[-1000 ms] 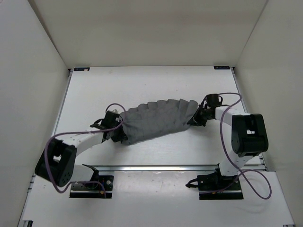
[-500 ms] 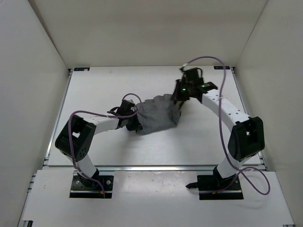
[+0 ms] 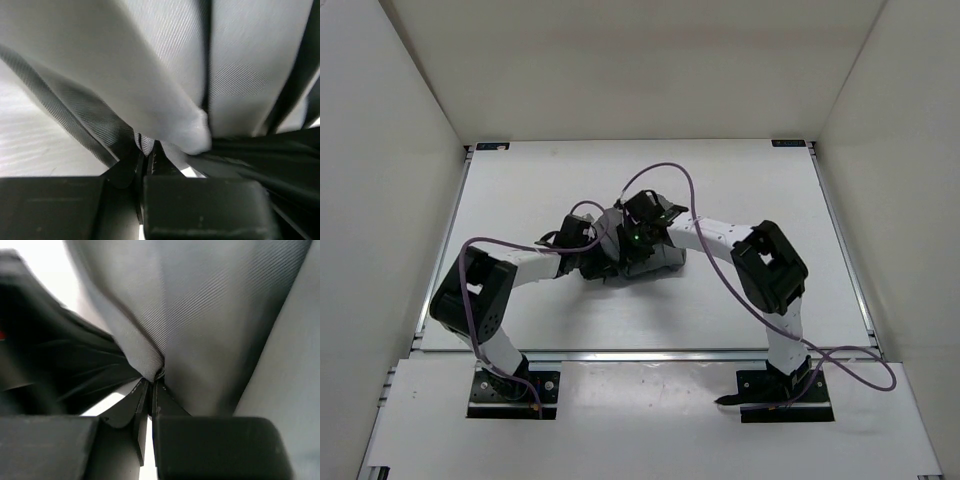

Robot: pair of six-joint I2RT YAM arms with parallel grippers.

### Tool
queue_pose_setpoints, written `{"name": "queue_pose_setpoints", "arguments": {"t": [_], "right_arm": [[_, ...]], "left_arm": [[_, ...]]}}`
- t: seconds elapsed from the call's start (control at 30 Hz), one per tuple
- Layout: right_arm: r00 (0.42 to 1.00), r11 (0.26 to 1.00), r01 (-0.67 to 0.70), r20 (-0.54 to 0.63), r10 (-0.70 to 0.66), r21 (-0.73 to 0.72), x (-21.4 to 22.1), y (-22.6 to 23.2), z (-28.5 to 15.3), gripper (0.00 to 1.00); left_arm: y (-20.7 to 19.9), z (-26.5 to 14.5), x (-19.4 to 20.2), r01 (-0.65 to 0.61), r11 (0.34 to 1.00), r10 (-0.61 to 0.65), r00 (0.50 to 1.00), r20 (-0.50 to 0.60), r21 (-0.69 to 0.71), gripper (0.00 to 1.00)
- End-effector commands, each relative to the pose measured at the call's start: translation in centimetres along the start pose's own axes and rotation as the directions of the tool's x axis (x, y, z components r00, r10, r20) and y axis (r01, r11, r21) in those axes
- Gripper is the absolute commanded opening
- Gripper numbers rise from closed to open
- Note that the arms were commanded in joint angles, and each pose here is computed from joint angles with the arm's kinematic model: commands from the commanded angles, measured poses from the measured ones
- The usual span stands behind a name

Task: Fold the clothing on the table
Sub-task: Fold the skirt

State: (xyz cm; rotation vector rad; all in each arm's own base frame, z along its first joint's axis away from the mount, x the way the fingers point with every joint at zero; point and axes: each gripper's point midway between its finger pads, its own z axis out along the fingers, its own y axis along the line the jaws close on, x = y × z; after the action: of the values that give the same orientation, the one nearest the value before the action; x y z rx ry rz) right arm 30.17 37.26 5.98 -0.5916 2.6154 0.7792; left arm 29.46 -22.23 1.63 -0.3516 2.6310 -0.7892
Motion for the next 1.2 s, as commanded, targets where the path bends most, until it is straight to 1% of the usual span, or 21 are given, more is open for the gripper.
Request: {"name": "queue_pose_setpoints", "arguments": {"t": [0.0,0.13,0.17,0.2,0.27,0.33,0.4,0.43,0.5,0.53,0.63,0.67,0.77,0.83,0.87,0.93,1.0,1.03,1.07,1.13,1.17], "right_arm": [[1.0,0.999,0.029,0.002,-0.029,-0.027,0.4,1.3,0.7,0.0],[0.998,0.999,0.047,-0.05,-0.046,0.012,1.5,1.1,2.3,0.0],[0.998,0.998,0.039,-0.057,-0.037,0.04,1.6,0.7,2.5,0.0],[0.998,0.997,0.044,-0.057,-0.041,0.061,1.6,0.4,2.6,0.01],[0.997,0.993,0.032,-0.078,-0.023,0.117,2.0,-0.6,3.0,0.0],[0.996,0.983,0.014,-0.089,0.003,0.184,2.3,-1.4,3.1,0.0],[0.995,0.951,-0.003,-0.096,0.035,0.31,2.8,-3.2,2.9,0.0],[0.993,0.899,-0.029,-0.089,0.076,0.438,3.2,-5.2,2.5,0.0],[0.984,0.813,-0.073,-0.092,0.154,0.578,4.3,-7.8,1.2,0.0],[0.975,0.746,-0.106,-0.08,0.209,0.658,4.7,-9.6,0.0,0.0],[0.943,0.575,-0.146,-0.063,0.328,0.805,6.9,-14.3,-3.1,0.0],[0.93,0.575,-0.162,-0.07,0.36,0.802,7.4,-14.9,-3.4,0.0],[0.944,0.643,-0.164,-0.069,0.322,0.748,6.8,-14.1,-3.1,0.0],[0.967,0.738,-0.141,-0.07,0.247,0.661,4.7,-11.7,-2.5,0.04],[0.97,0.778,-0.122,-0.091,0.224,0.617,4.5,-10.3,-2.1,0.09],[0.989,0.861,-0.089,-0.058,0.136,0.502,2.0,-6.8,-2.0,0.18],[0.995,0.923,-0.078,-0.028,0.095,0.378,0.2,-3.7,-2.4,0.4],[0.996,0.943,-0.087,0.014,0.087,0.321,-1.1,-2.2,-3.6,0.42],[0.996,0.954,-0.089,0.054,0.077,0.285,-2.1,-1.2,-4.7,0.47],[0.992,0.966,-0.099,0.096,0.079,0.237,-3.0,-0.4,-6.7,0.48],[0.989,0.971,-0.106,0.122,0.081,0.216,-3.2,-0.1,-8.0,0.56]], "left_arm": [[2.3,-0.6,1.5,0.011,0.999,-0.012,0.999,-0.032,-0.048,0.09],[2.3,-1.8,1.5,0.022,0.999,-0.023,0.999,-0.028,-0.034,0.17],[2.1,-2.5,1.3,0.019,0.999,-0.019,1.0,-0.01,-0.034,0.22],[2.7,-2.9,1.0,0.022,0.999,-0.021,1.0,0.01,-0.049,0.3],[2.4,-5.0,-0.6,0.048,0.999,-0.046,0.994,0.095,-0.022,0.4],[2.9,-6.6,-1.9,0.103,0.995,-0.103,0.982,0.159,0.005,0.44],[3.6,-8.0,-3.0,0.132,0.991,-0.13,0.969,0.211,0.008,0.42],[3.9,-8.9,-3.8,0.141,0.99,-0.137,0.959,0.25,0.002,0.42],[4.2,-10.0,-4.2,0.148,0.989,-0.141,0.95,0.28,-0.003,0.41],[3.9,-10.9,-4.9,0.143,0.989,-0.142,0.94,0.31,0.019,0.41],[4.1,-11.6,-5.1,0.147,0.989,-0.146,0.932,0.331,0.022,0.41],[3.7,-11.7,-5.0,0.13,0.991,-0.132,0.934,0.331,0.029,0.41],[3.6,-11.7,-4.6,0.134,0.99,-0.138,0.939,0.316,0.035,0.42],[3.7,-11.6,-4.3,0.131,0.991,-0.135,0.943,0.305,0.032,0.4],[4.1,-11.5,-4.1,0.131,0.991,-0.132,0.944,0.302,0.024,0.38],[3.8,-11.9,-4.7,0.13,0.991,-0.136,0.94,0.314,0.04,0.38],[3.7,-12.1,-4.6,0.124,0.991,-0.132,0.942,0.31,0.046,0.41],[3.9,-12.4,-4.9,0.125,0.991,-0.13,0.937,0.325,0.038,0.42],[3.9,-12.7,-5.0,0.124,0.991,-0.131,0.935,0.33,0.042,0.43],[4.3,-12.7,-4.9,0.115,0.993,-0.118,0.938,0.327,0.029,0.44],[4.4,-12.8,-4.7,0.111,0.994,-0.112,0.939,0.325,0.022,0.46]]}}
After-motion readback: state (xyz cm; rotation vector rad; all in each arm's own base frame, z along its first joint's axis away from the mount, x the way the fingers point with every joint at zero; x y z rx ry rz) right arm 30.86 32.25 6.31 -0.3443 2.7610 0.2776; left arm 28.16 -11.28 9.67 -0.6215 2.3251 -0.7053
